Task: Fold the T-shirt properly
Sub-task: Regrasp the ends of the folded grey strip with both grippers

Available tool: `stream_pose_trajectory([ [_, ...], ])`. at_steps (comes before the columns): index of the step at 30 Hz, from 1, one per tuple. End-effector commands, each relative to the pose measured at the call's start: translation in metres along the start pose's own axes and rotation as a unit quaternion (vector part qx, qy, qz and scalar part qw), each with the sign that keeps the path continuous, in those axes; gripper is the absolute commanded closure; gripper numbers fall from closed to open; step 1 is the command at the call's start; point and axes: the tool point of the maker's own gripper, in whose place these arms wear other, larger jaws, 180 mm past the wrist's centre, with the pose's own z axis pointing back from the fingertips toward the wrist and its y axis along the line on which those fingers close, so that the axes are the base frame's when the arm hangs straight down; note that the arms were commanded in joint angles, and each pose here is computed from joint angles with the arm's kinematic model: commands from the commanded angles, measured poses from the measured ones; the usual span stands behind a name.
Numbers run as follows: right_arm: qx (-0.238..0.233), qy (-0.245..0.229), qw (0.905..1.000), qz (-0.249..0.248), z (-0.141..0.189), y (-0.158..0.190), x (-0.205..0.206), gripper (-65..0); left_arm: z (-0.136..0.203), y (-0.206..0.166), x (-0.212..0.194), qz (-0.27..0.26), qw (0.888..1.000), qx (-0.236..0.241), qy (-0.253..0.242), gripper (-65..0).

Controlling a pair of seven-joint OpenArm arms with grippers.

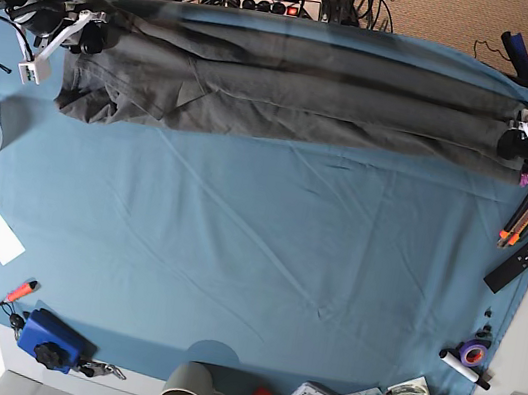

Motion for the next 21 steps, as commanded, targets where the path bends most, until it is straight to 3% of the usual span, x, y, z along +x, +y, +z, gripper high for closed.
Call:
stream_pose_trajectory([
  [1, -0.006, -0.015, 0.9998, 0.01, 0.007, -0.004, 0.01, -16.2, 0.006, 0.0, 0.013, -0.01, 1.0, 0.0, -0.024, -33.3],
  [7, 0.014, -0.049, 0.9987, -0.008, 0.013, 0.0, 0.021, -16.2, -0.008, 0.009, -0.005, 0.039, 0.999, 0.034, -0.014, -33.3],
  [12, -0.015, -0.111, 0.9929, -0.041, 0.041, -0.025, 0.038, -16.2, -0.02, 0.007, -0.028, 0.07, 0.997, 0.029, 0.019, -33.3],
  [16, -0.047, -0.153, 0.9848, -0.068, 0.068, -0.048, 0.042, -16.2, -0.02, 0.004, -0.039, 0.095, 0.994, 0.025, 0.046, -29.6],
  [21, -0.074, -0.179, 0.9775, -0.084, 0.088, -0.063, 0.042, -16.2, 0.0, -0.001, -0.05, 0.078, 0.994, 0.054, 0.057, -25.1],
])
